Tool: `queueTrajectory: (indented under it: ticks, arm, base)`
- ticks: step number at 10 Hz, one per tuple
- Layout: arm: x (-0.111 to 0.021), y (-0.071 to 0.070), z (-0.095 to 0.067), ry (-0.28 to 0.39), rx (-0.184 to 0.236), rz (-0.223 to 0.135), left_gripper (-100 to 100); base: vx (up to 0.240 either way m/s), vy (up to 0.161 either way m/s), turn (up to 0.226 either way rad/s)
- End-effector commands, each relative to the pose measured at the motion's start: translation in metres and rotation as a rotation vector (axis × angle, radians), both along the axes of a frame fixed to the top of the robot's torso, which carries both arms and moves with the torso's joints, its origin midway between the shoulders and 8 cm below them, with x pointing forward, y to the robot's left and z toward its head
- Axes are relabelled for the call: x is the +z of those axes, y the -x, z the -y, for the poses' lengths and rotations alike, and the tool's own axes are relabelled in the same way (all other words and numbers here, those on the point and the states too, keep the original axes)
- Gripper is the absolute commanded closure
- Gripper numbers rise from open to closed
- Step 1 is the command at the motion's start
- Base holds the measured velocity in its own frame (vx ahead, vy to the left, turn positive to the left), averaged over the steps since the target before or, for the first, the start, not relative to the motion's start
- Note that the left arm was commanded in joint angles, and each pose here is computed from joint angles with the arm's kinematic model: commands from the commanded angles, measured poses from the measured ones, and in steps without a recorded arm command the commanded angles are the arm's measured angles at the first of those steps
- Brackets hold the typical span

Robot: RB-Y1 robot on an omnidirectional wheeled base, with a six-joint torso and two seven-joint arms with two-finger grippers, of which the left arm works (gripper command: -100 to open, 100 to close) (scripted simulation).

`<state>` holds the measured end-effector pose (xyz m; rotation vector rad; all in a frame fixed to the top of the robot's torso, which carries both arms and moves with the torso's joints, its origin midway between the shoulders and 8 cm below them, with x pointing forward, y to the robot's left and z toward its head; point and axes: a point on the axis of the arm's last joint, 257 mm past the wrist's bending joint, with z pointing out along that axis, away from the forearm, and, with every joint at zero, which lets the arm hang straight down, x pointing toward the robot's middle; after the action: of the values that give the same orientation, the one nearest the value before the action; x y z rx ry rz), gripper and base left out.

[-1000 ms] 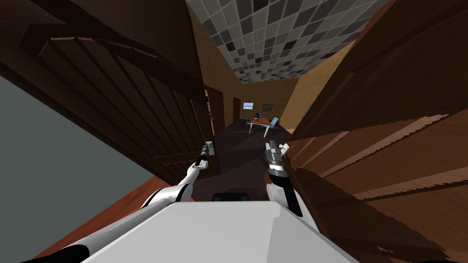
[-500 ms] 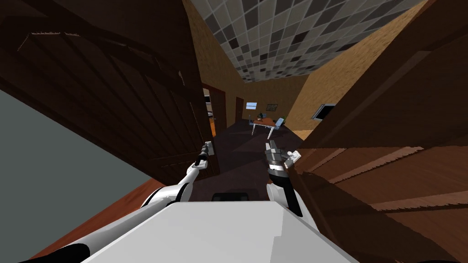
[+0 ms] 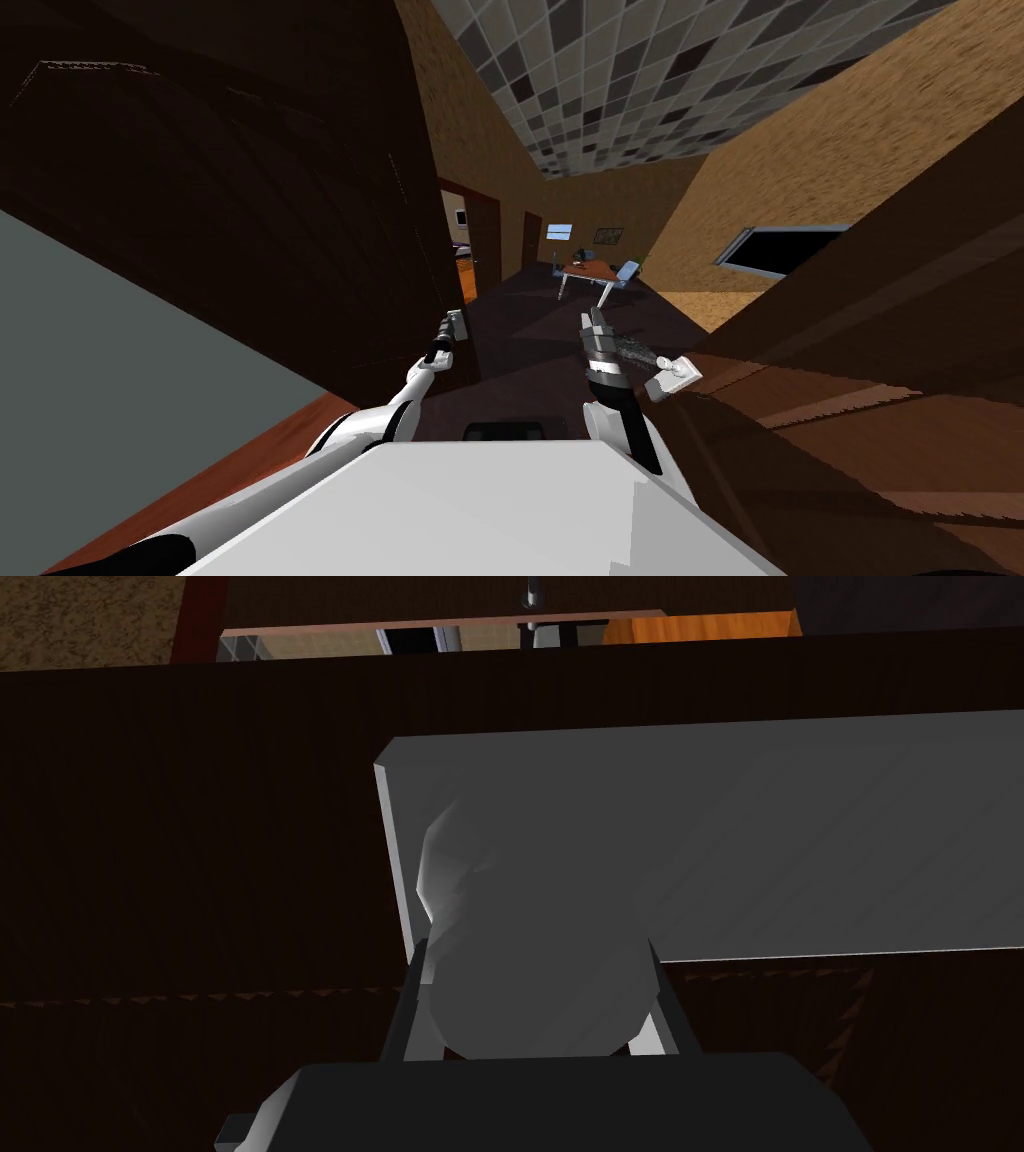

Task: Push the door open

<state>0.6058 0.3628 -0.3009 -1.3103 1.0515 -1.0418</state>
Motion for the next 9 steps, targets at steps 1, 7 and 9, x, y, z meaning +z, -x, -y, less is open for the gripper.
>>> queueTrajectory:
  ticks: [1, 7, 9]
  arm:
    - [0.005, 0.001, -0.011, -0.003, 0.016, 0.008, 100]
    - [0.005, 0.004, -0.025, -0.002, 0.042, 0.008, 100]
    - [0.005, 0.005, -0.029, -0.002, 0.05, 0.008, 100]
  base:
    - [0.205, -0.075, 0.15]
    - [0.191, -0.092, 0.14]
    - [0.171, -0.08, 0.131]
